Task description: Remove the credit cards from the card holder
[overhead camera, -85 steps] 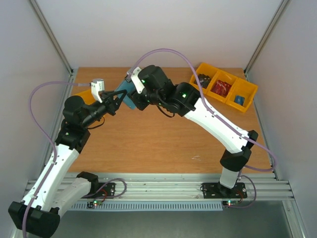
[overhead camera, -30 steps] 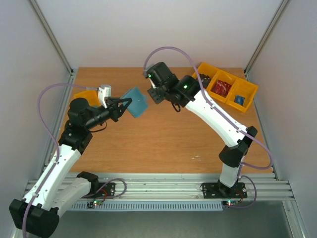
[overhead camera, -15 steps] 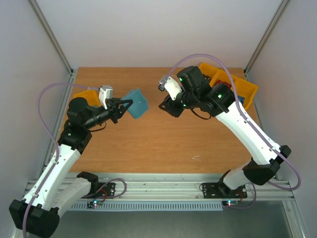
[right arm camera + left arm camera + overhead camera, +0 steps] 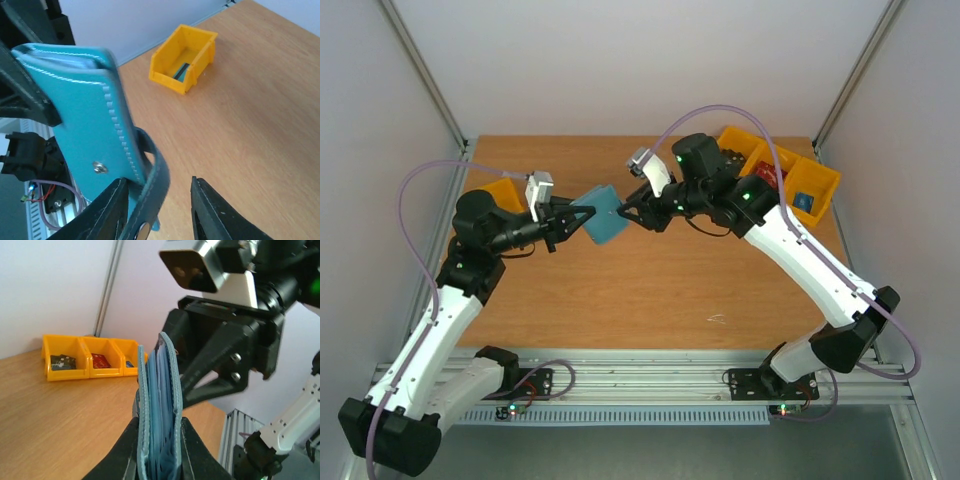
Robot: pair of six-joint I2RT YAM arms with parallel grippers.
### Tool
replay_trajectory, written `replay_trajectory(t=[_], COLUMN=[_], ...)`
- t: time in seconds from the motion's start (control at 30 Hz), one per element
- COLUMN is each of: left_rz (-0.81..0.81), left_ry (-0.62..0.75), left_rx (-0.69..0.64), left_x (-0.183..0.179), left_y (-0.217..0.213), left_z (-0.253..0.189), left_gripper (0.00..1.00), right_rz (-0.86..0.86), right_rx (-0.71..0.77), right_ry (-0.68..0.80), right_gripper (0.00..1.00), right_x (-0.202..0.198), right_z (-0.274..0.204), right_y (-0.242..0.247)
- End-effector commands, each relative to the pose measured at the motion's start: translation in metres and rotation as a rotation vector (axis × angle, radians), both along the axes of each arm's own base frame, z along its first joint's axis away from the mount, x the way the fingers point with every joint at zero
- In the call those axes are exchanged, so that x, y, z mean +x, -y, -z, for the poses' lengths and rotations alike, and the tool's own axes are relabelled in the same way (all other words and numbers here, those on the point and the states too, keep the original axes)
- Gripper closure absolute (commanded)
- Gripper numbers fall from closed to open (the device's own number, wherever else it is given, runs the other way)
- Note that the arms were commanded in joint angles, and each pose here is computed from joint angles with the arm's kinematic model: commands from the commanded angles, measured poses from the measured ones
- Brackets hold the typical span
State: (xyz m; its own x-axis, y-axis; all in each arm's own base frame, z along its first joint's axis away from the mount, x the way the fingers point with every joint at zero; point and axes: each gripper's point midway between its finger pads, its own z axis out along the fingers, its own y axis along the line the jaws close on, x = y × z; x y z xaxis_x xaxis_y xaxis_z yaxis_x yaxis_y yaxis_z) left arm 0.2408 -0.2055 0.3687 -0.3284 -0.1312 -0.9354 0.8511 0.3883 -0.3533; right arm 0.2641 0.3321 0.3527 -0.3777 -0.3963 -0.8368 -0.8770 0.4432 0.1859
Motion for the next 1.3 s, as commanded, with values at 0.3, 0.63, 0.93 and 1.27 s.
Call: replay_trajectory(t=[0.3, 0.63, 0.93, 1.27], left_rz=[0.305, 0.317, 0.328, 0.295], left_ry=[0.307, 0.306, 0.337, 0.295], left_rx=[0.009, 0.007, 0.029, 0.023], left_x=[-0.059, -0.06, -0.067, -0.061], left_y=[0.012, 0.014, 0.019, 0.018], left_z=[-0.042, -0.044, -0.037, -0.034], left_gripper=[1.0, 1.0, 1.0, 1.0], right_rz=[-0.074, -0.364, -0.454, -0.498], right_rx=[0.012, 0.078, 0.126, 0.138], right_ry=[-0.035, -0.214, -0.193, -0.219], right_gripper=[0.72, 0.52, 0.54, 0.99], right_x=[-0.008, -0.063, -0.083, -0.098], right_z=[-0.012, -0.014, -0.028, -0.031], right_y=[0.013, 0.002, -0.021, -0.017])
